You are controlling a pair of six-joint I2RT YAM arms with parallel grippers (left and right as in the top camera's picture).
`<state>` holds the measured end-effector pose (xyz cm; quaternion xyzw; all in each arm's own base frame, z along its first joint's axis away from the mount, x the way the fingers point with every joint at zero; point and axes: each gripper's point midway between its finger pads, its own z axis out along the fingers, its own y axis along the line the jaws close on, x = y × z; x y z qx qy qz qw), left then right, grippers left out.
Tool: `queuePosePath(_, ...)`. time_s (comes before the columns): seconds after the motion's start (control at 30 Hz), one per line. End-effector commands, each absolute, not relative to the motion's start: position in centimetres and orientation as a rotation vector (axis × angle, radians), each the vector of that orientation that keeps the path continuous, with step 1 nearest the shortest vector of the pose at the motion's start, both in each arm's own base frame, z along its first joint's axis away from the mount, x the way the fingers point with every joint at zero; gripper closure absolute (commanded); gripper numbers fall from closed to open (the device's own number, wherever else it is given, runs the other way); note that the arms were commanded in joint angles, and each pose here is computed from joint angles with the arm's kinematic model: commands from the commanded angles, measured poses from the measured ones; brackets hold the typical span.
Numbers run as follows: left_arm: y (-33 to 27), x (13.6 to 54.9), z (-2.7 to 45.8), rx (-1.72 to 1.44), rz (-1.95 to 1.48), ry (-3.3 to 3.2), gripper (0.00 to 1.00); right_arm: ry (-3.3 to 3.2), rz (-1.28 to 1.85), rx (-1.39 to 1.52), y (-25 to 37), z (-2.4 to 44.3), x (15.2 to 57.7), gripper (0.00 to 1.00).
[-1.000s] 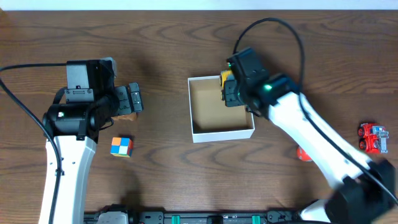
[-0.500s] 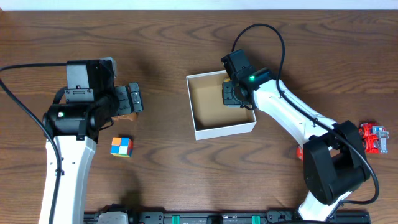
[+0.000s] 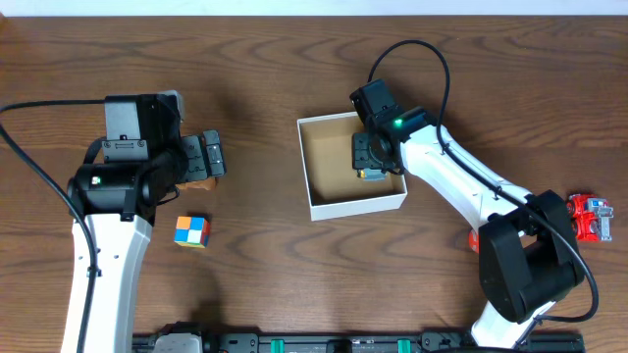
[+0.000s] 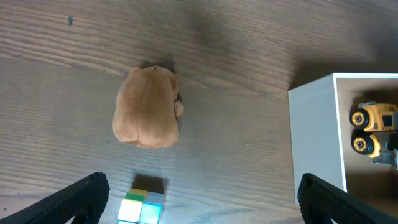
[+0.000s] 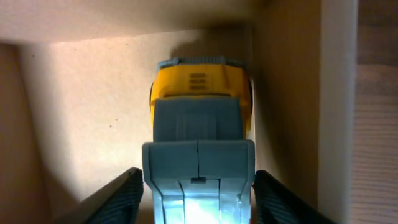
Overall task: Pack container
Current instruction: 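Open right gripper to release truck and withdraw right arm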
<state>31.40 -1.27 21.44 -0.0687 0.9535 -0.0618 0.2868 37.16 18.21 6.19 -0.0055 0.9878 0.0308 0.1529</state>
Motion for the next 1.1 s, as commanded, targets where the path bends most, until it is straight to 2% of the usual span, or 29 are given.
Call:
queuePosePath(0.0,-1.4,31.7,22.2,-0.178,-0.179,2.53,0.02,2.81,0.031,0.021,17.2,6.4,37.8,0.39)
queuePosePath(0.33,-1.4,31.7,22.2,-0.178,-0.179,2.53,0.02,2.738,0.03,-0.037,17.5,8.0,38.9,0.36)
queuePosePath(0.43,-1.4,31.7,22.2,-0.178,-0.179,2.53,0.02,2.655,0.066,-0.107,18.2,11.2,39.9,0.33)
queuePosePath(0.57,-1.4,31.7,22.2,-0.178,-0.179,2.529,0.02,2.536,0.094,-0.154,18.0,17.7,40.7,0.28)
queuePosePath(0.67,-1.4,31.7,22.2,-0.178,-0.179,2.53,0.02,2.474,0.041,0.021,14.2,22.5,40.4,0.27)
queuePosePath(0.73,-1.4,31.7,22.2,-0.178,-0.179,2.53,0.02,2.426,0.0,0.274,9.4,25.2,39.5,0.25)
queuePosePath(0.83,-1.4,31.7,22.2,-0.178,-0.179,2.53,0.02,2.374,-0.001,0.546,2.9,27.1,38.1,0.01)
queuePosePath(0.93,-1.4,31.6,22.2,-0.178,-0.179,2.53,0.02,2.368,0.0,0.708,-3.2,27.6,36.4,0.01)
queuePosePath(1.07,-1.4,31.6,22.2,-0.178,-0.179,2.53,0.02,2.413,-0.031,0.936,-11.5,25.7,32.8,0.01)
